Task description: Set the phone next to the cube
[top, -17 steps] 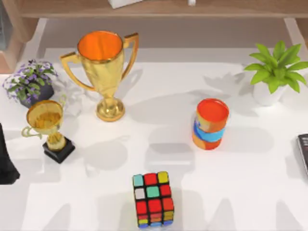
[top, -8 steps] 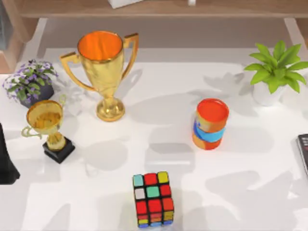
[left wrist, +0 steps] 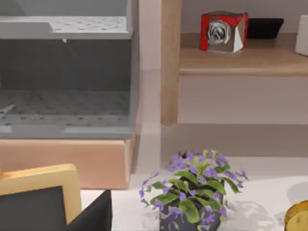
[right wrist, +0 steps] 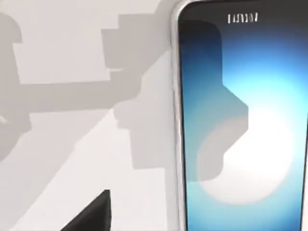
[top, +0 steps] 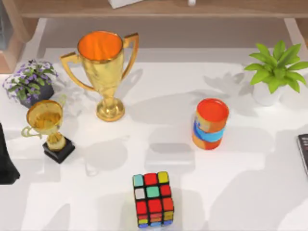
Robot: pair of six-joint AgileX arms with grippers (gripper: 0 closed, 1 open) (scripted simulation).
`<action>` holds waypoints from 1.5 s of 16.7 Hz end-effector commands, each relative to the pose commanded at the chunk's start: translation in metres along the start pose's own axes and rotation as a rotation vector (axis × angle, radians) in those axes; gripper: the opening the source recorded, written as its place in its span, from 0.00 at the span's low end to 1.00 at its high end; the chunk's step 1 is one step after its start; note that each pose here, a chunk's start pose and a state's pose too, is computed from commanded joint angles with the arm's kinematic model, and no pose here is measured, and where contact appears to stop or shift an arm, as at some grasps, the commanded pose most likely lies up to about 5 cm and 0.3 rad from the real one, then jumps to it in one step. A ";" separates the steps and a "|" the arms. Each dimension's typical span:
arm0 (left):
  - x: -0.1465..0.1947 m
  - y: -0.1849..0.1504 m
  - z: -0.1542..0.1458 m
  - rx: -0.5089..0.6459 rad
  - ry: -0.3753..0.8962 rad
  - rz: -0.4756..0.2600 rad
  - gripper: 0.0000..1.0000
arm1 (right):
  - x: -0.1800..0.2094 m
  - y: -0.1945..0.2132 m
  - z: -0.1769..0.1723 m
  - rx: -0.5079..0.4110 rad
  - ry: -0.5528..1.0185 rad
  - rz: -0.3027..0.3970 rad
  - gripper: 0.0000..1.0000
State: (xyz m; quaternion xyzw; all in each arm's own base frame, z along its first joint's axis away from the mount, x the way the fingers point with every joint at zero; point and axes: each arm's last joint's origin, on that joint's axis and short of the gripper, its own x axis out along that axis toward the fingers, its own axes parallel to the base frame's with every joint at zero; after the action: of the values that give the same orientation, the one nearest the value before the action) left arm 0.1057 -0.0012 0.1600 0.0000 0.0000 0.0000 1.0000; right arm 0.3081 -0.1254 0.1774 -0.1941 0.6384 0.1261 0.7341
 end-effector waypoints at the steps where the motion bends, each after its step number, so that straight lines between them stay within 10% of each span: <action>1: 0.000 0.000 0.000 0.000 0.000 0.000 1.00 | 0.011 -0.009 0.002 -0.015 0.032 0.035 1.00; 6: 0.000 0.000 0.000 0.000 0.000 0.000 1.00 | 0.039 -0.031 0.004 -0.057 0.106 0.127 1.00; 22: 0.000 0.000 0.000 0.000 0.000 0.000 1.00 | 0.078 -0.026 -0.001 -0.057 0.107 0.128 1.00; 25: 0.000 0.000 0.000 0.000 0.000 0.000 1.00 | 0.078 -0.026 -0.001 -0.057 0.107 0.128 0.77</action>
State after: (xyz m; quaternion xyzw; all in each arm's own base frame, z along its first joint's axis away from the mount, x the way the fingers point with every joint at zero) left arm 0.1057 -0.0012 0.1600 0.0000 0.0000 0.0000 1.0000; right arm 0.3307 -0.1537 0.1033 -0.1801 0.6838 0.1805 0.6837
